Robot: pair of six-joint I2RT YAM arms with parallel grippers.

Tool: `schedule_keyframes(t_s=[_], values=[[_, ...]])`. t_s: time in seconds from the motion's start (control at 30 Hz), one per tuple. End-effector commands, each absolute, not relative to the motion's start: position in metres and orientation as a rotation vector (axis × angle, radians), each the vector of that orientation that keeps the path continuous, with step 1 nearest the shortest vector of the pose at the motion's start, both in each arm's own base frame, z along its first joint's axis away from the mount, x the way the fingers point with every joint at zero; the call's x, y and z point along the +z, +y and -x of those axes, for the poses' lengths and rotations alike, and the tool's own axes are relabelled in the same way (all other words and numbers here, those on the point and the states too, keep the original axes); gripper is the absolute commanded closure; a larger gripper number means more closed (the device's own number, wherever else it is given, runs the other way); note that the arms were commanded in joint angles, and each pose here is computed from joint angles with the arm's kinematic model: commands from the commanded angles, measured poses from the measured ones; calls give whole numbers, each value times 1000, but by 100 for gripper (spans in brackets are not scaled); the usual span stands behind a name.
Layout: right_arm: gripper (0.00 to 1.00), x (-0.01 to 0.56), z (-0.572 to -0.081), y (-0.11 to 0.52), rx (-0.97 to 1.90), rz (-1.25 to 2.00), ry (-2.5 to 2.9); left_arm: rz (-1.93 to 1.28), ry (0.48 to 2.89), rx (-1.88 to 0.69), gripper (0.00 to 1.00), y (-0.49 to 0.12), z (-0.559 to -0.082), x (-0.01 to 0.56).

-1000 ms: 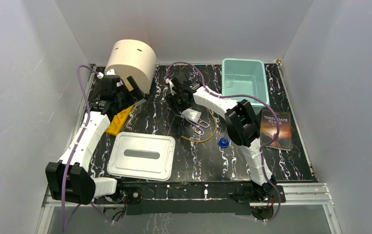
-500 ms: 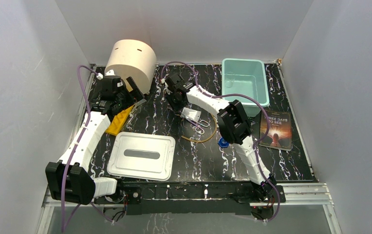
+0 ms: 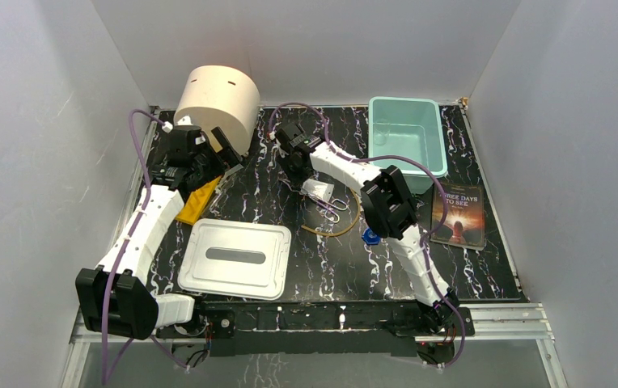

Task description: Organize the chemistry lab equipment

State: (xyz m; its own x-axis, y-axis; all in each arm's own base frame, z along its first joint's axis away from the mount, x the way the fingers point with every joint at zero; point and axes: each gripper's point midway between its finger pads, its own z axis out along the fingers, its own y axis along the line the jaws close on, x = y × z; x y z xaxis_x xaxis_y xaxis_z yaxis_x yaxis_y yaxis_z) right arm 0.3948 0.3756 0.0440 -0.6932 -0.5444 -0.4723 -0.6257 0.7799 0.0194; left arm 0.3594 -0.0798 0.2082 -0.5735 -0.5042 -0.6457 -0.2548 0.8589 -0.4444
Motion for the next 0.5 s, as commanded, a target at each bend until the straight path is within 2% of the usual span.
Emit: schedule_keyframes(t_s=[0.0, 0.17, 0.4, 0.47], values=[[67, 42, -403, 378, 217, 867, 2515, 536, 2191, -439, 2, -87, -359, 213], [68, 34, -401, 381, 234, 875, 2531, 544, 2201, -449, 2, -89, -358, 209], [98, 33, -402, 382, 238, 857, 2531, 569, 2212, -455, 2, -90, -358, 201], [100, 41, -403, 385, 258, 852, 2517, 580, 2212, -459, 2, -90, -358, 200]])
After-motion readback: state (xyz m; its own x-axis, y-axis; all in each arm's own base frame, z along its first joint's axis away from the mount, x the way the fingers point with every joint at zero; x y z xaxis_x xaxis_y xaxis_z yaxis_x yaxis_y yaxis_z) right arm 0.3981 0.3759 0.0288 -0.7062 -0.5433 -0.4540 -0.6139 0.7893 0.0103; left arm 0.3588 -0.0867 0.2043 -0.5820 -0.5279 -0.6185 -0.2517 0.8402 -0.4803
